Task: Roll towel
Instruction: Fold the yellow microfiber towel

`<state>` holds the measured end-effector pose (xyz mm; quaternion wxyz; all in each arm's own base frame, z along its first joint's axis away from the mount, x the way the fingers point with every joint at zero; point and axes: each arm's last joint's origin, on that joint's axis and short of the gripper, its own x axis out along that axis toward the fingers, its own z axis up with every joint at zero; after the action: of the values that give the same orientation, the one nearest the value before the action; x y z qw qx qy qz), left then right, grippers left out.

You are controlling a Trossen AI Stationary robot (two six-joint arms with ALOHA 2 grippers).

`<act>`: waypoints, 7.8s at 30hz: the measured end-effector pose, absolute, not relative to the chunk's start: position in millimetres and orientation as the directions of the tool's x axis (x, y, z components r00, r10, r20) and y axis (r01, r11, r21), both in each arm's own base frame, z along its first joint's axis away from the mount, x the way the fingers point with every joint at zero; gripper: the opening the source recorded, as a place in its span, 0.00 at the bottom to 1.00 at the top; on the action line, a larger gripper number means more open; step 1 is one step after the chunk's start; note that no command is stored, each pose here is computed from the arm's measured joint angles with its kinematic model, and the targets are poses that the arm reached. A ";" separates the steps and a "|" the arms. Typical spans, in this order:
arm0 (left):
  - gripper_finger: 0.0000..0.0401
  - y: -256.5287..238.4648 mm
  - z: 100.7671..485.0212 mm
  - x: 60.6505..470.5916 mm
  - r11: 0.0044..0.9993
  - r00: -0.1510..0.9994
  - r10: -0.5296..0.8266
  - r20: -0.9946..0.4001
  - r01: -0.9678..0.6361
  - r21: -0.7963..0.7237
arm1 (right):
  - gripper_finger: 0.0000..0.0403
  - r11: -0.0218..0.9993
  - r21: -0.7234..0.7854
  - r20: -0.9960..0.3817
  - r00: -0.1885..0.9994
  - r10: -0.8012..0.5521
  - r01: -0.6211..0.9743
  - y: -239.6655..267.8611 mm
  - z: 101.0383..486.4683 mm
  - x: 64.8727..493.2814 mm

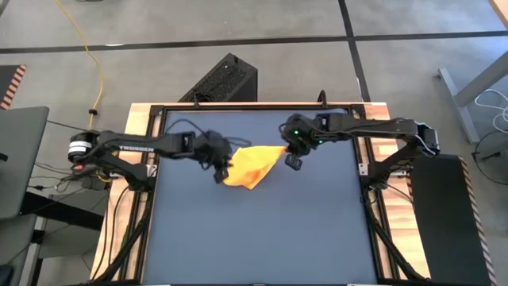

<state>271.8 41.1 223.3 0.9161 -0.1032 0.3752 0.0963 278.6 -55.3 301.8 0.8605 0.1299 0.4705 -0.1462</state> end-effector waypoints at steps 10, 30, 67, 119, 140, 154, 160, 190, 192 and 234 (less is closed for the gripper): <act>0.31 -27.7 174.3 292.7 0.951 0.734 0.065 -0.675 0.159 0.265 | 0.04 0.915 0.074 -0.876 0.465 -0.131 0.396 -62.6 283.0 292.4; 0.31 -27.3 137.1 338.3 0.965 0.702 0.177 -0.690 0.015 0.264 | 0.05 0.938 0.047 -0.896 0.430 -0.112 0.343 -61.4 280.8 288.9; 0.13 -17.7 126.5 342.6 0.991 0.693 0.129 -0.710 -0.118 0.065 | 0.05 0.941 0.052 -0.889 0.444 -0.108 0.333 -57.0 281.6 290.9; 0.00 -23.3 385.0 201.9 0.988 0.963 -0.080 0.257 0.111 -0.109 | 0.04 0.990 0.126 -0.671 0.729 0.135 -0.067 -2.7 464.0 264.0; 0.00 -4.4 300.7 221.5 0.829 0.763 0.467 -0.448 -0.553 -0.078 | 0.04 0.984 0.171 -0.929 0.340 0.143 0.054 -97.2 333.5 364.4; 0.00 16.8 209.6 232.5 0.671 0.405 0.573 -0.713 -0.731 0.124 | 0.04 0.970 0.200 -0.963 0.209 0.169 0.137 -143.5 262.2 391.5; 0.00 27.0 205.6 209.8 0.607 0.406 0.593 -0.696 -0.793 0.055 | 0.04 0.963 0.197 -0.934 0.335 0.127 0.183 -146.8 266.4 403.4; 0.09 35.9 183.2 147.8 0.446 0.443 0.534 -0.720 -0.871 -0.205 | 0.05 0.895 0.221 -0.795 0.603 -0.065 0.387 -109.1 273.0 453.7; 0.13 35.4 192.4 142.8 0.458 0.454 0.548 -0.703 -0.866 -0.201 | 0.05 0.892 0.220 -0.797 0.600 -0.069 0.395 -112.2 272.9 452.6; 0.40 114.9 154.8 199.5 0.902 0.691 0.430 -0.581 -0.364 0.234 | 0.05 0.897 0.218 -0.801 0.595 -0.061 0.385 -108.1 272.5 453.0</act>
<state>199.5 114.9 154.8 0.9182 0.0499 0.3281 0.2162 453.0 -108.1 272.5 0.8732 0.1877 0.4314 -0.1275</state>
